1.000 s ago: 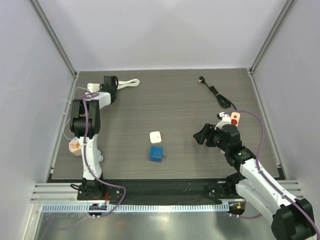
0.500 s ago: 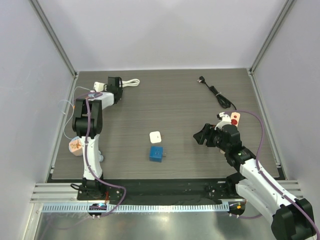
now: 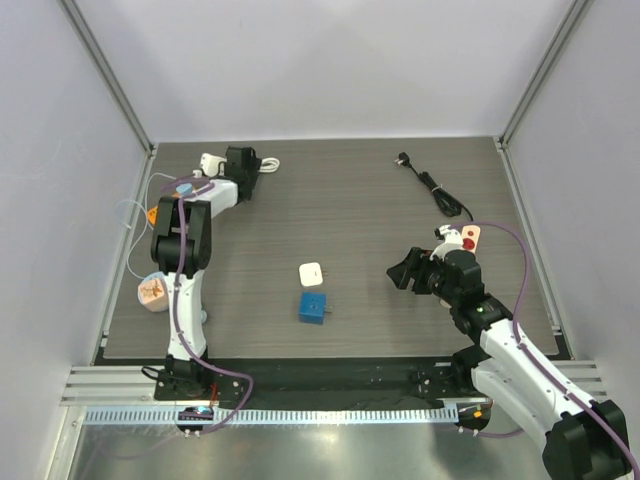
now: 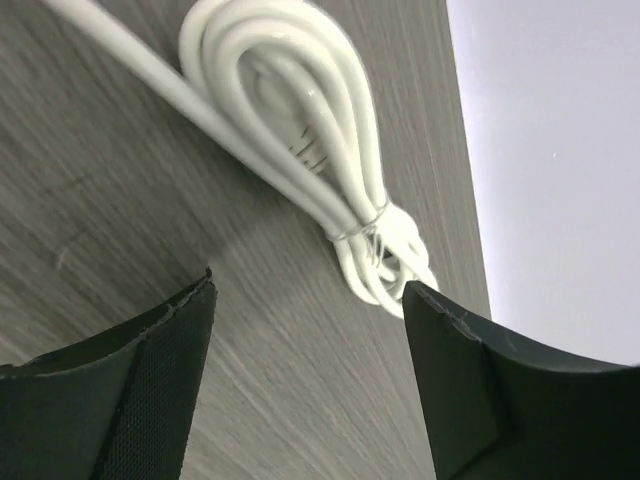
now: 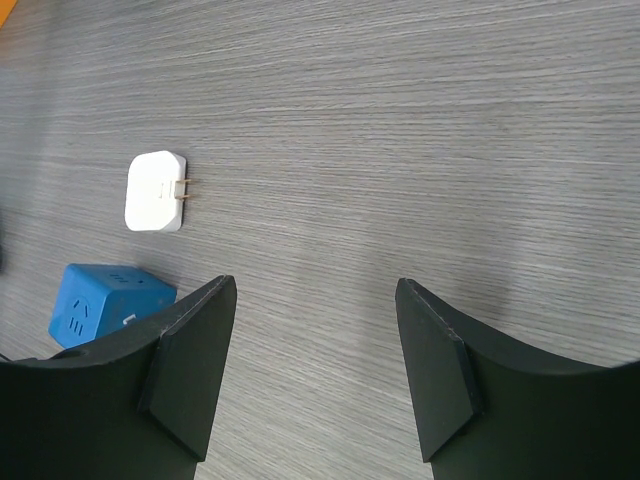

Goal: Pull the plug off the socket

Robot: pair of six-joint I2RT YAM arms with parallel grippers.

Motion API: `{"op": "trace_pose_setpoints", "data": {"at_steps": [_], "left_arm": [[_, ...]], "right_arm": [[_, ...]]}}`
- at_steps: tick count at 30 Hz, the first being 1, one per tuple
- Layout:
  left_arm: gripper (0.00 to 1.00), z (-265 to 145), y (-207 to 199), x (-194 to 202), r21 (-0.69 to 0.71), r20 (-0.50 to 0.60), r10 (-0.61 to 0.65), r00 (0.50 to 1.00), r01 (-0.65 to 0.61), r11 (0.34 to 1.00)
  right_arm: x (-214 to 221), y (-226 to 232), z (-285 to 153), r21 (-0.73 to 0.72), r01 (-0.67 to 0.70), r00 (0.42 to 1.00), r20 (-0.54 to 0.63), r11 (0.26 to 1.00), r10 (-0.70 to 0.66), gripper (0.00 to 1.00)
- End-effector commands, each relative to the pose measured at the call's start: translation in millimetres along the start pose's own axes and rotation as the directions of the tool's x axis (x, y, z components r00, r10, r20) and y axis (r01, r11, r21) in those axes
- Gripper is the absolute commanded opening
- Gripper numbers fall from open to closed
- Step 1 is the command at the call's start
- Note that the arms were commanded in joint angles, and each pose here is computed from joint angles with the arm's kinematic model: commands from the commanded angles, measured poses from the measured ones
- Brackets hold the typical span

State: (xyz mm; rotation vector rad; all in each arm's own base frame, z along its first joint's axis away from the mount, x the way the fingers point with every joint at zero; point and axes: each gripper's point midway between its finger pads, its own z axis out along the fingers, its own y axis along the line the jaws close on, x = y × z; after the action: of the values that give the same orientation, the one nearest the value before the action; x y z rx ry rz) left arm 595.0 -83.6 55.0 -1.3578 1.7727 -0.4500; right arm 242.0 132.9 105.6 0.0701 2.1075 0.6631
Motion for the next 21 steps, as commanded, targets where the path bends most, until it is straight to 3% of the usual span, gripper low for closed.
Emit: {"op": "trace_pose_setpoints", "data": {"at_steps": [1, 13, 16, 17, 21], "left_arm": [[0.79, 10, -17, -13, -0.001, 0.042, -0.034, 0.999, 0.034, 0.999], [0.73, 51, -11, -10, -0.115, 0.093, -0.091, 0.992, 0.102, 0.988], [0.60, 58, -7, -4, -0.127, 0.078, -0.080, 0.994, 0.089, 0.988], [0.46, 59, -10, -3, -0.123, 0.073, -0.074, 0.995, 0.083, 0.989], [0.21, 59, -7, 10, -0.119, 0.021, -0.046, 0.999, 0.048, 0.992]], "right_arm": [[-11, 7, 0, -0.029, 0.023, 0.999, 0.040, 0.999, -0.021, 0.71], [-11, 7, 1, -0.026, 0.024, 0.999, 0.038, 0.999, -0.023, 0.71], [-12, 7, 1, -0.026, 0.023, 0.999, 0.042, 0.999, -0.021, 0.70], [-12, 7, 1, -0.027, 0.023, 0.999, 0.043, 0.999, -0.022, 0.70], [-12, 7, 0, -0.027, 0.023, 0.999, 0.044, 0.999, -0.022, 0.71]]}}
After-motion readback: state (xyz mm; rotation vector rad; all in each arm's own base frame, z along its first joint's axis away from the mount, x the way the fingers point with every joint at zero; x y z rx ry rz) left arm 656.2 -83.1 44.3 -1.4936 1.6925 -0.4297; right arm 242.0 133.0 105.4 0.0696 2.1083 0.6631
